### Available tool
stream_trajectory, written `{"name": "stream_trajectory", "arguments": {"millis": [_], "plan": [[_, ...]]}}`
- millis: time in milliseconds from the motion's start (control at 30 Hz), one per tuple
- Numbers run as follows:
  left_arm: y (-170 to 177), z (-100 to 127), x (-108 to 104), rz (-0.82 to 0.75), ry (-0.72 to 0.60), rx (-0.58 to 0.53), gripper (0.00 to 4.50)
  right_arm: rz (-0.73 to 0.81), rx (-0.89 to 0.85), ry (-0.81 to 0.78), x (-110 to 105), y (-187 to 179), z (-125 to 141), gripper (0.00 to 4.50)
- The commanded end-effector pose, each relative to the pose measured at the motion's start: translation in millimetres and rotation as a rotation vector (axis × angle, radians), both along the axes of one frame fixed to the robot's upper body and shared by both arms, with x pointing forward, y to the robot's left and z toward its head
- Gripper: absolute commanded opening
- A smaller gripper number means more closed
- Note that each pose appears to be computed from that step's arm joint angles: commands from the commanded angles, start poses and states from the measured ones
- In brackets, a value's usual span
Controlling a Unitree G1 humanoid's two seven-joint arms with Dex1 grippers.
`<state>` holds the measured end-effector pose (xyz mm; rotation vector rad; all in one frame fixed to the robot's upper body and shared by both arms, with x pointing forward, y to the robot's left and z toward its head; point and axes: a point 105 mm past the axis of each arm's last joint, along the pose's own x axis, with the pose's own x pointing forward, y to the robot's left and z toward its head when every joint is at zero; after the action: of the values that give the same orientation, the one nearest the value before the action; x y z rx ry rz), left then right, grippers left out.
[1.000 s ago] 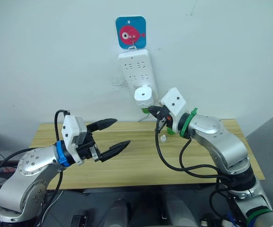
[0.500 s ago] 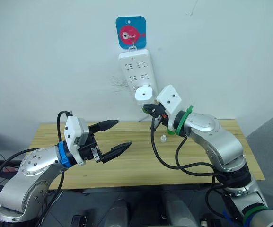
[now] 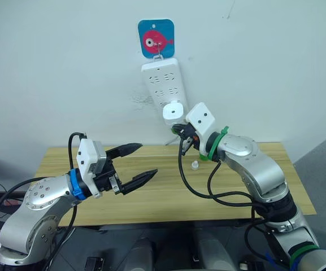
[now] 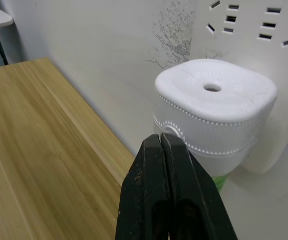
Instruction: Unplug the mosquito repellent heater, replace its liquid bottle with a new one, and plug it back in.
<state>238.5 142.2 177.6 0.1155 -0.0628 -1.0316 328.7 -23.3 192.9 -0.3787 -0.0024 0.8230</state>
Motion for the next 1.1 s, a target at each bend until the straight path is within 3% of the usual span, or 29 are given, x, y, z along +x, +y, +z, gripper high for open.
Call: {"name": "stream_trajectory", "arguments": {"millis": [33,900,1100], "plan": [[-2.2,8.3,-1.6,-0.013,-0.044,-0.009,4.50,-0.014,0.032,-0.078,1.9,-1.6,20.3,0.02],[-5.1,8.5,1.3,-0.018,-0.053,-0.017,4.50,-0.185,0.020,-0.143,28.2,-27.7,17.5,0.02],[-5.4,9.6,2.1,-0.015,-0.057,-0.023,4.50,-0.130,0.038,-0.109,22.6,-21.5,17.3,0.02]]}}
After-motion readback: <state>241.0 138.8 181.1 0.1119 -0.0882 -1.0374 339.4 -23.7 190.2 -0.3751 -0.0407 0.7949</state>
